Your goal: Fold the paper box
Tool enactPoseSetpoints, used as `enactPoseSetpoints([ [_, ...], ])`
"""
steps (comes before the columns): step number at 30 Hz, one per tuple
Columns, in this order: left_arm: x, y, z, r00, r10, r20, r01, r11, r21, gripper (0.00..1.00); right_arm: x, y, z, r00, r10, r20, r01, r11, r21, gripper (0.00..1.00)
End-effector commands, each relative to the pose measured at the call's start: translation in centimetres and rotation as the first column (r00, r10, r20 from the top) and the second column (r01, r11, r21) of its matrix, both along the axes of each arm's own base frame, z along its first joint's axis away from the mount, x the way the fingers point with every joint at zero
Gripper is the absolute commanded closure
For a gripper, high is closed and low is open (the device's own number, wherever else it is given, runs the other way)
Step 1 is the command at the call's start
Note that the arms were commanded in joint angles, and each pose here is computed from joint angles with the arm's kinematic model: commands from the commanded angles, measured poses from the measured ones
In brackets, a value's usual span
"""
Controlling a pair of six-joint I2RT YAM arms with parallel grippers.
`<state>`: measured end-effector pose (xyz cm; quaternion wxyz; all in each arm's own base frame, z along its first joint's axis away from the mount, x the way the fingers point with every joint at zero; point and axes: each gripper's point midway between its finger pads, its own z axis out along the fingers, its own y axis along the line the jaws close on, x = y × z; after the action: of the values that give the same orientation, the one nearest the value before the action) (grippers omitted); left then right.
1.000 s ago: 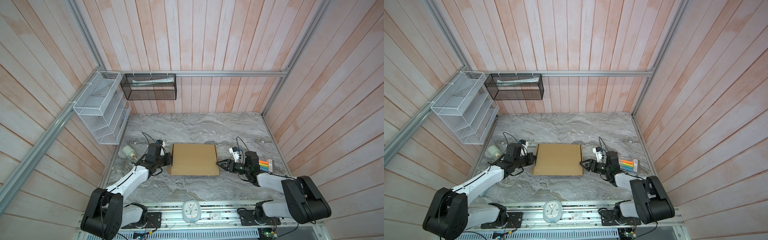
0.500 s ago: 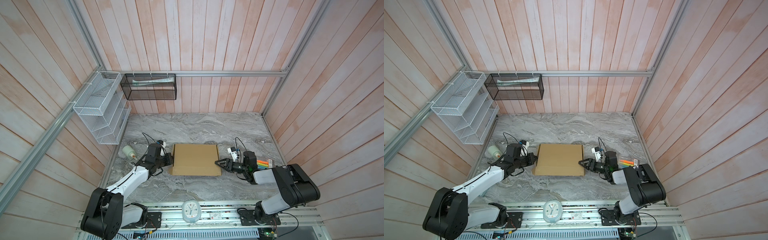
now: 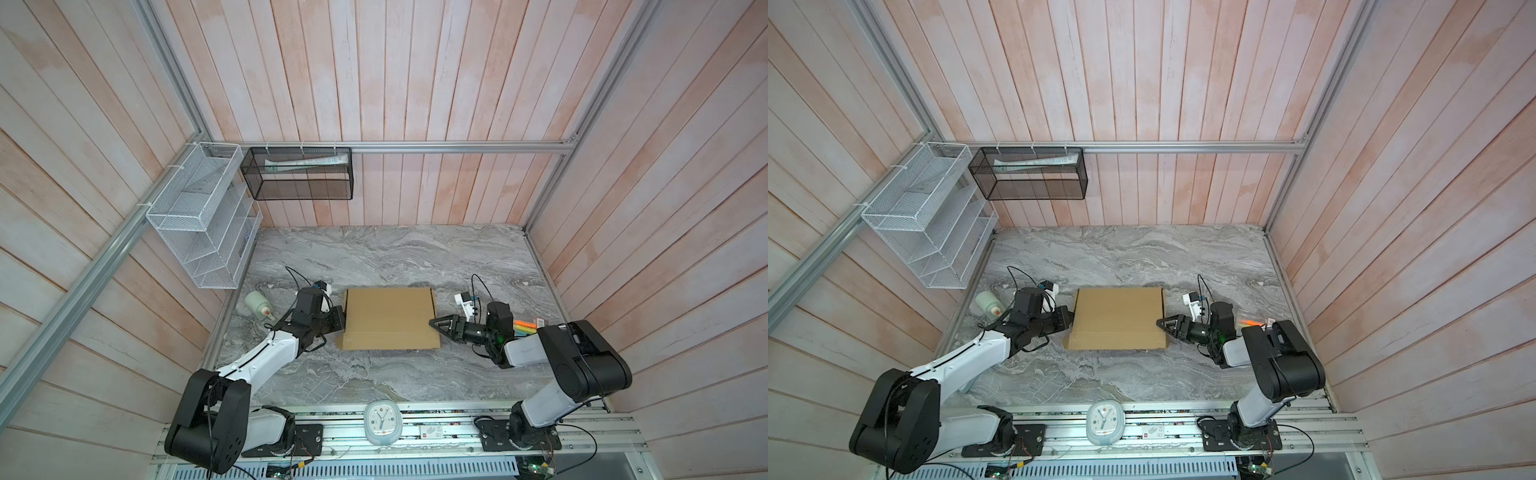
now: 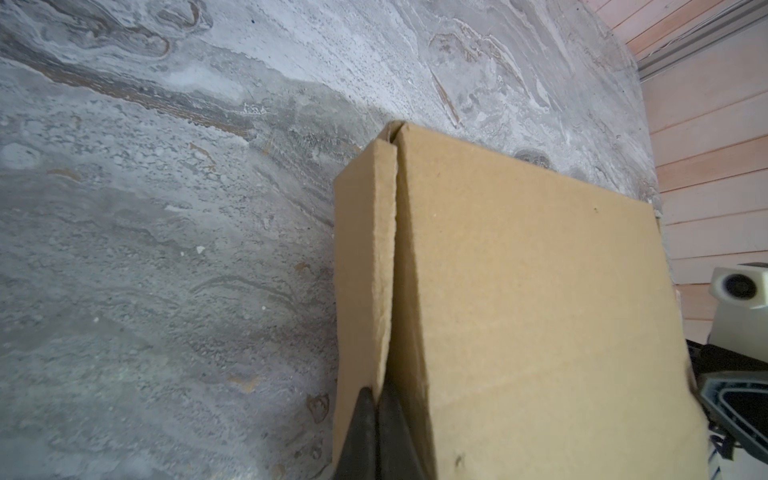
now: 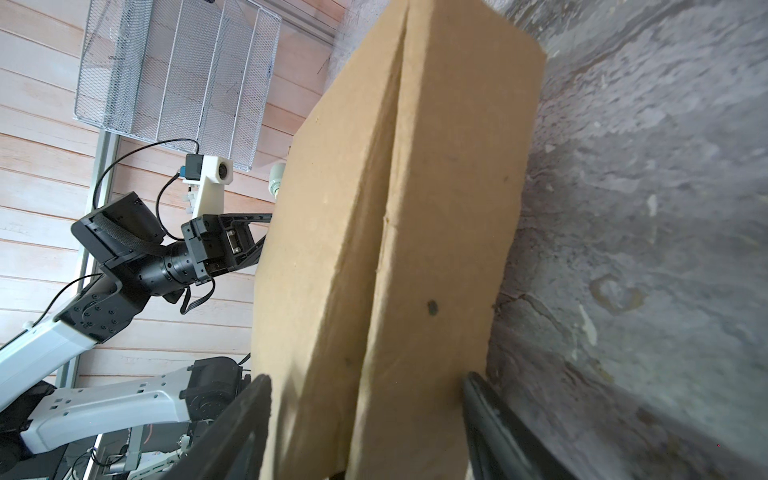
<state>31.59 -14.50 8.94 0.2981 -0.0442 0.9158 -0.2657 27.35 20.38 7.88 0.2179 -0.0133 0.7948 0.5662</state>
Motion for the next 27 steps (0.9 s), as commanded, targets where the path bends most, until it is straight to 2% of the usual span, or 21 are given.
enactPoseSetpoints([
  [1, 0.3, -1.1, 1.5, 0.999, -0.026, 0.045, 0.028, 0.998, -0.048, 1.0, 0.2, 0.4, 0.5, 1.0, 0.011, 0.022, -0.011, 1.0, -0.01, 0.27],
  [9, 0.3, -1.0, 2.4, 0.998, -0.02, 0.063, 0.024, 0.998, -0.058, 1.0, 0.1, -0.2, -0.3, 1.0, -0.006, 0.021, 0.008, 0.997, -0.077, 0.25],
  [20, 0.0, -0.6, 3.1, 0.997, -0.01, 0.075, 0.014, 0.998, -0.063, 1.0, 0.1, -0.7, -0.5, 0.999, -0.026, 0.02, 0.028, 0.996, -0.081, 0.23],
  [27, -0.2, -0.5, 3.5, 0.997, -0.008, 0.081, 0.013, 0.998, -0.066, 1.0, 0.1, -0.9, -0.4, 0.999, -0.027, 0.032, 0.029, 0.996, -0.081, 0.17],
])
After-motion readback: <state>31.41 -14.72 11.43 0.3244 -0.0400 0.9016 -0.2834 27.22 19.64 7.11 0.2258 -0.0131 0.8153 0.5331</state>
